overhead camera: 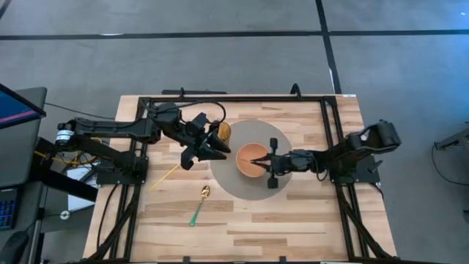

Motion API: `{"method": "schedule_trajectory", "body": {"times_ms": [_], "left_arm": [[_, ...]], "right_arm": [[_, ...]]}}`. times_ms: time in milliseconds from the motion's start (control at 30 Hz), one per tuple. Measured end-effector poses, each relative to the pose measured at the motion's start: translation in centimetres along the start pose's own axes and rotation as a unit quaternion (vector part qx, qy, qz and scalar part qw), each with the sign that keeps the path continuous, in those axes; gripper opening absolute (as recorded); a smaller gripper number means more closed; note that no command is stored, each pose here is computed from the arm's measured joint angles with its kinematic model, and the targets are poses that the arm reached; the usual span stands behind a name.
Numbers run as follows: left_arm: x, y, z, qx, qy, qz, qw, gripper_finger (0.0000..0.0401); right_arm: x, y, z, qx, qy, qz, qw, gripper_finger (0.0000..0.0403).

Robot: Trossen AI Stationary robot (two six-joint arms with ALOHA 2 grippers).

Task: Pick & Place Utensil
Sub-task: Put the orange silver fork into the light pink bowl, then put the green gold spoon into the light pink bowl

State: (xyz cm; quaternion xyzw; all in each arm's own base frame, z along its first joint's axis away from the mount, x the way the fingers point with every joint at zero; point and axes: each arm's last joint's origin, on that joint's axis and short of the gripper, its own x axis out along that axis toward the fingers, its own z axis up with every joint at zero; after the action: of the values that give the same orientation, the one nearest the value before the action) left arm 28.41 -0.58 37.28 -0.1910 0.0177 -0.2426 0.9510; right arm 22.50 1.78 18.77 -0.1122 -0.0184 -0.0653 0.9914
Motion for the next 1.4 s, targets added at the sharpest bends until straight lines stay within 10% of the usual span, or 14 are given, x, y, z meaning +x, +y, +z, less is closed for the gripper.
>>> {"method": "schedule_trajectory", "body": {"times_ms": [600, 1067, 1400], "left_arm": [[0.0, 0.2, -0.5, -0.007, 0.006, 0.003, 1.0, 0.0131], [0.0, 0.3, -1.5, -0.039, 0.057, 0.01, 0.998, 0.0131], [-0.2, -3.2, -8.7, -0.202, 0.335, 0.081, 0.917, 0.0131]], "right_arm": [[3.6, 0.0, -2.6, -0.022, 0.08, -0.023, 0.996, 0.005], [2.5, -0.8, 1.5, -0.016, 0.049, -0.022, 0.998, 0.0118], [-0.7, -1.6, 5.2, -0.009, 0.021, -0.011, 1.0, 0.0121]]}}
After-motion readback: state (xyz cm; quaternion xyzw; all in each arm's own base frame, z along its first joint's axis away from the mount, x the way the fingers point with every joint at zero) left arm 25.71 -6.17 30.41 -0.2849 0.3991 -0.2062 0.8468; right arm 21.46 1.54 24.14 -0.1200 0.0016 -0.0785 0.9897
